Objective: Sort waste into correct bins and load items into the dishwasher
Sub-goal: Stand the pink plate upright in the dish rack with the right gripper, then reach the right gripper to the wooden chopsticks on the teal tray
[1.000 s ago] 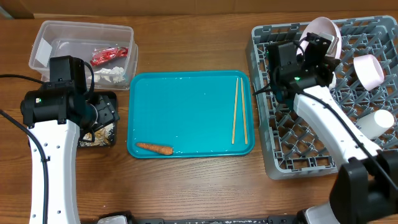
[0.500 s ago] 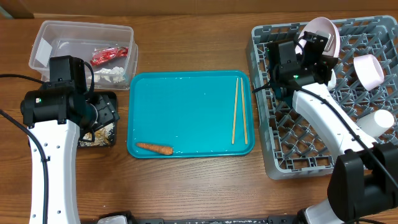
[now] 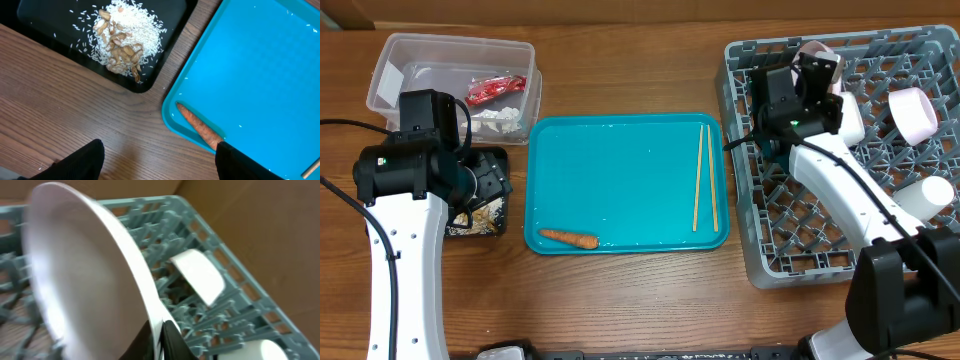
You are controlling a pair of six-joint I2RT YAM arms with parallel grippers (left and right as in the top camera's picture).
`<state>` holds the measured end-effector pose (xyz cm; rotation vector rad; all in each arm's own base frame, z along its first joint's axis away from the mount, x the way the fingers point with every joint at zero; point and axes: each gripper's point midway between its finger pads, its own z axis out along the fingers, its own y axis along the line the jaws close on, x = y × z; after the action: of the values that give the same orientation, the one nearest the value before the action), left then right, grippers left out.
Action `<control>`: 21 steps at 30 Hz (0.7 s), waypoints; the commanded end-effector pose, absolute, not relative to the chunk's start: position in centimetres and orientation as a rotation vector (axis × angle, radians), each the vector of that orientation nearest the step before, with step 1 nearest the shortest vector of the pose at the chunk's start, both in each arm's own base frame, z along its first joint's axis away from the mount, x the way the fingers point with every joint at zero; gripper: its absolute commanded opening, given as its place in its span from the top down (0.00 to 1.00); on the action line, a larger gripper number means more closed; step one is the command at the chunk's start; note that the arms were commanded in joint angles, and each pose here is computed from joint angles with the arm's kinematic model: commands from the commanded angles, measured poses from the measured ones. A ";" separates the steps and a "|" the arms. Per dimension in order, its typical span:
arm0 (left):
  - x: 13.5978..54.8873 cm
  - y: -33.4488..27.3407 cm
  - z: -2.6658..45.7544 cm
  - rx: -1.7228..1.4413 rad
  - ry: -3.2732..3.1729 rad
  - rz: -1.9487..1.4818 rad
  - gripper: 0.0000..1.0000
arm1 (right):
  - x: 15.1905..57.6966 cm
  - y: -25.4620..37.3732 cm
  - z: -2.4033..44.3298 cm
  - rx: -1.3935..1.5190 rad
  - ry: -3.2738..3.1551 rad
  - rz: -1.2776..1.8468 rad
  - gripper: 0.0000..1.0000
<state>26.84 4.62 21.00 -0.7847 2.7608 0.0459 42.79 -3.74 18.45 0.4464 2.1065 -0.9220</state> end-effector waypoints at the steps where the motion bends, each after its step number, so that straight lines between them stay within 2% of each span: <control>1: 26.7 4.7 21.1 -0.805 2.749 0.048 0.26 | 43.5 0.2 17.3 0.355 2.166 -0.769 0.89; 2: 26.7 4.6 21.1 -0.804 2.749 0.046 0.26 | 43.6 0.9 17.2 0.336 2.172 -0.752 0.87; 6: 26.7 4.4 21.1 -0.802 2.752 0.023 0.26 | 43.5 3.3 16.9 0.271 2.189 -0.706 0.63; 8: 26.7 4.4 21.1 -0.802 2.752 0.023 0.26 | 43.2 4.2 16.8 0.241 2.198 -0.704 0.37; 9: 26.7 4.4 21.1 -0.802 2.752 0.023 0.27 | 43.1 4.2 16.8 0.238 2.200 -0.707 0.29; 16: 26.7 4.4 21.1 -0.801 2.752 0.023 0.26 | 42.0 4.1 17.6 0.221 2.232 -0.685 0.16; 21: 26.7 4.4 21.1 -0.801 2.753 0.023 0.26 | 41.1 6.2 18.8 0.177 2.292 -0.458 0.13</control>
<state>26.86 4.48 21.00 -0.7836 2.7624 0.0345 41.63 4.57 16.25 0.1764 2.2933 -0.6690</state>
